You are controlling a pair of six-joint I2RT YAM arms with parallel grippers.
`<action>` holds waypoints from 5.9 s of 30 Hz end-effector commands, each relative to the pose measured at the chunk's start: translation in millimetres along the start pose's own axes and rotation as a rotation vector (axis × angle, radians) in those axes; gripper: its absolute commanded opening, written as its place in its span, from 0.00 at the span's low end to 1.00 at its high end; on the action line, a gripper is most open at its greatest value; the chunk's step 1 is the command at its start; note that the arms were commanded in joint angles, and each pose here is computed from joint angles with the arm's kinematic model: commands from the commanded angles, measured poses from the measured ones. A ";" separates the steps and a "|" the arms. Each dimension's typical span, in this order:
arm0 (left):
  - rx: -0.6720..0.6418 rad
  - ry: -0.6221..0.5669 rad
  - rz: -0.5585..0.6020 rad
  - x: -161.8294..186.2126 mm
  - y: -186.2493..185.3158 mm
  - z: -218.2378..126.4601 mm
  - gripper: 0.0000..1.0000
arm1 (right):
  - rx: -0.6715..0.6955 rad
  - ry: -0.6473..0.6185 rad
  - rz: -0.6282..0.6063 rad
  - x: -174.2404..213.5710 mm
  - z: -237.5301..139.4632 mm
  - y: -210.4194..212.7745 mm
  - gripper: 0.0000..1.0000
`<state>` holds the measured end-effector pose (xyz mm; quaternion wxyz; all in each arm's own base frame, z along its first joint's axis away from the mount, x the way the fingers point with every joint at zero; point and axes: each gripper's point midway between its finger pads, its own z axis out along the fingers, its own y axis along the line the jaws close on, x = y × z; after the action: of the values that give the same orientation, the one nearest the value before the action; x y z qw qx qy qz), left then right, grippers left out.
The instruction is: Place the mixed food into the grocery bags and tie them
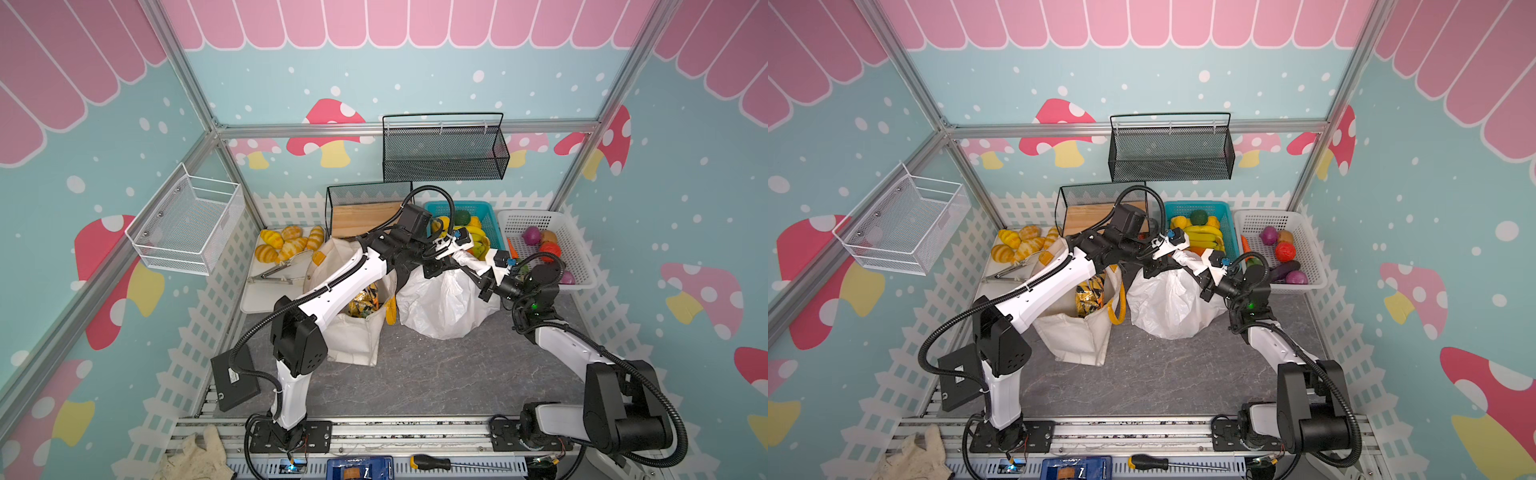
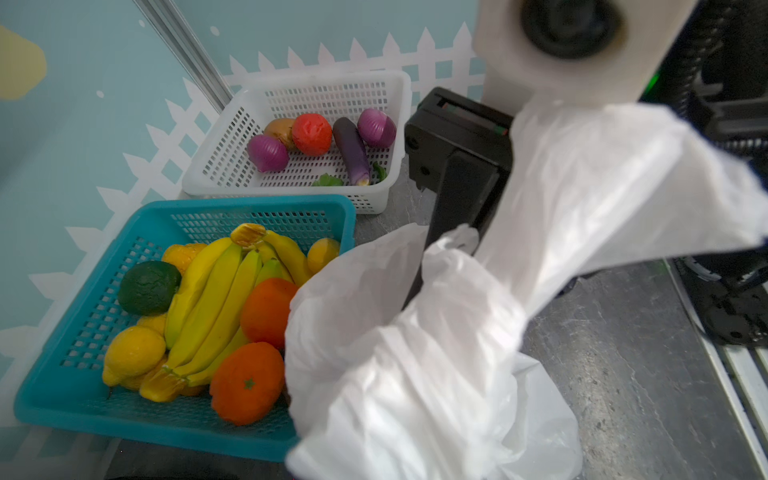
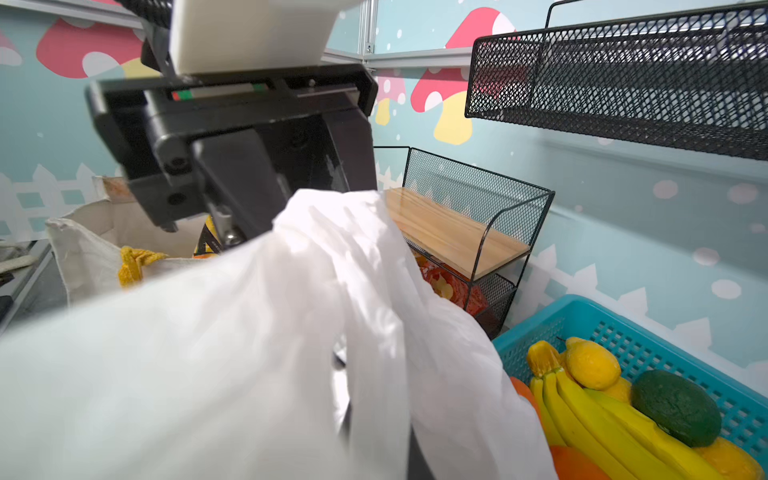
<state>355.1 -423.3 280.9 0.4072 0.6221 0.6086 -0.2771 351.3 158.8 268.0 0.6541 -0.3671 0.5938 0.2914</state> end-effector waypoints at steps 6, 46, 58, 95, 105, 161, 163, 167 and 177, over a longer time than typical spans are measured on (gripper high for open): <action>-0.074 0.076 0.013 18.2 -6.5 -23.5 0.55 | 0.044 -0.012 0.000 -15.8 -3.5 -4.6 0.00; -0.009 -0.104 -0.207 -23.8 -13.6 -14.3 0.29 | 0.172 0.037 -0.062 -10.6 -2.4 -6.2 0.00; -0.031 -0.089 -0.304 -17.8 10.7 -7.4 0.38 | 0.175 0.030 -0.096 -9.9 -5.7 -2.4 0.00; 0.057 0.045 0.090 4.9 -11.1 -14.1 0.00 | 0.034 0.084 -0.235 -17.7 9.4 0.1 0.43; 0.040 0.059 0.100 5.2 -7.7 -15.7 0.00 | 0.081 0.082 -0.239 -23.5 -12.7 -5.1 0.57; -0.128 0.145 -0.189 11.5 4.8 -48.8 0.05 | 0.162 0.099 -0.292 -26.9 -3.7 -0.6 0.00; -0.131 0.121 -0.221 7.9 3.0 -52.0 0.04 | 0.172 0.107 -0.297 -25.7 -1.9 -0.3 0.00; -0.124 0.060 -0.302 -0.3 -2.7 -54.6 0.00 | 0.205 0.118 -0.276 -22.5 2.7 -1.7 0.00; -0.102 -0.065 -0.481 -14.3 -14.5 -47.6 0.00 | 0.268 0.045 -0.140 -22.1 12.9 10.5 0.00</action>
<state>337.9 -383.6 281.6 0.3526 0.4658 0.7509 -0.3080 343.8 178.7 285.5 0.6907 -0.3584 0.6086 0.1551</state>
